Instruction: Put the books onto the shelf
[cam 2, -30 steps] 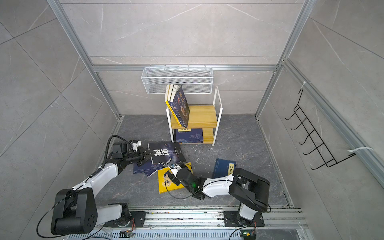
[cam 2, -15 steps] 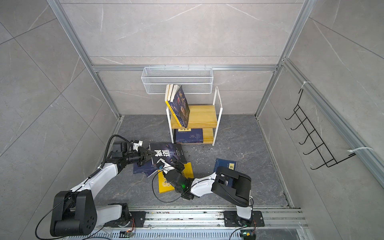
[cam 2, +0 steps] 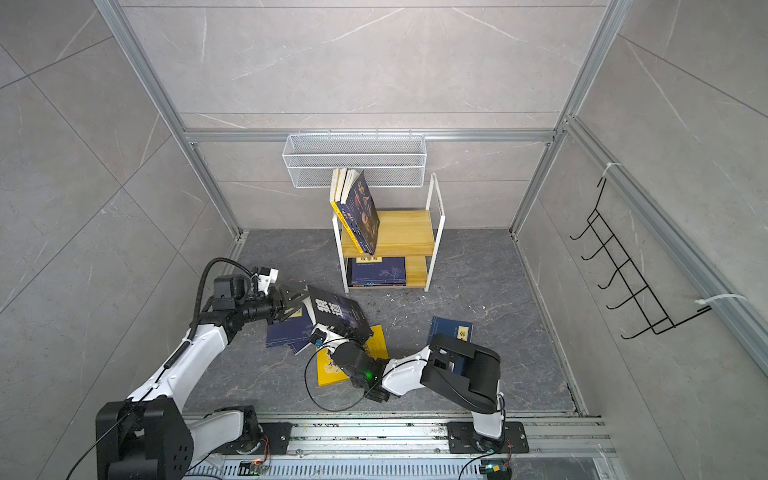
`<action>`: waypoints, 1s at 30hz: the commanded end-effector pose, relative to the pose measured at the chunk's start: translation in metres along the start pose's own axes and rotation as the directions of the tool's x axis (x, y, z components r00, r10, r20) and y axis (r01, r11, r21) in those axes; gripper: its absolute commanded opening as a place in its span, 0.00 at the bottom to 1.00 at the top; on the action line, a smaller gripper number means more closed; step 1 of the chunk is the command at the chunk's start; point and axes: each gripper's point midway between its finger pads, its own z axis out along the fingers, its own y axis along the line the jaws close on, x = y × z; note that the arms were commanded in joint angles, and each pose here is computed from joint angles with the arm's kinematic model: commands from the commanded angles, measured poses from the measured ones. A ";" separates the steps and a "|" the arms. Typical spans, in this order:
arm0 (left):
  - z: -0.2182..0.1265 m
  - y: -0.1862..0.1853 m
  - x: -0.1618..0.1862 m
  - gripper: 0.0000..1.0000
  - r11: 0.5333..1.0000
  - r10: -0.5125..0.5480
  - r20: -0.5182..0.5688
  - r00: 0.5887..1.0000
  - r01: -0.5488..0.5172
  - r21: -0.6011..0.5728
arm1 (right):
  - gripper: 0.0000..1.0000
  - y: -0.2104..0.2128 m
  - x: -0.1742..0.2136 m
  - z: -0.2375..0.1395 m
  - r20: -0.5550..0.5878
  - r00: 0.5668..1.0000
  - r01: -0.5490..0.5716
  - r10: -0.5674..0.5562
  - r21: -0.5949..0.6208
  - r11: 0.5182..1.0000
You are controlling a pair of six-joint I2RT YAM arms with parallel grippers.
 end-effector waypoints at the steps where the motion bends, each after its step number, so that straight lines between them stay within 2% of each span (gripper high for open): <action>1: -0.024 -0.004 -0.019 0.68 0.988 0.138 0.075 0.988 -0.132 -0.080 | 0.00 -0.030 -0.032 -0.019 0.100 0.992 -0.086 0.082 0.040 0.995; 5: -0.040 0.010 -0.031 0.78 0.964 0.210 0.123 0.970 -0.185 -0.192 | 0.00 -0.047 -0.042 -0.034 0.137 0.981 -0.142 0.138 0.019 0.990; 10: -0.057 0.029 -0.045 0.88 0.949 0.209 0.191 0.959 -0.152 -0.278 | 0.00 -0.068 -0.052 -0.057 0.162 0.955 -0.246 0.250 -0.047 0.968; 16: -0.065 0.041 -0.049 0.96 0.931 0.242 0.198 0.950 -0.170 -0.323 | 0.00 -0.108 -0.067 -0.082 0.167 0.911 -0.370 0.378 -0.079 0.926; 18: -0.066 0.041 -0.048 1.00 0.924 0.268 0.186 0.945 -0.198 -0.329 | 0.00 -0.125 -0.071 -0.089 0.176 0.886 -0.422 0.429 -0.078 0.903; 23: -0.072 0.046 -0.051 1.00 0.913 0.274 0.192 0.942 -0.192 -0.359 | 0.00 -0.173 -0.084 -0.105 0.186 0.810 -0.555 0.556 -0.064 0.829; 28: -0.076 0.050 -0.054 1.00 0.899 0.285 0.189 0.940 -0.193 -0.394 | 0.00 -0.237 -0.075 -0.113 0.177 0.694 -0.715 0.698 0.057 0.697; 30: -0.077 0.053 -0.054 1.00 0.892 0.293 0.189 0.937 -0.197 -0.406 | 0.00 -0.256 -0.073 -0.114 0.186 0.693 -0.718 0.697 0.090 0.690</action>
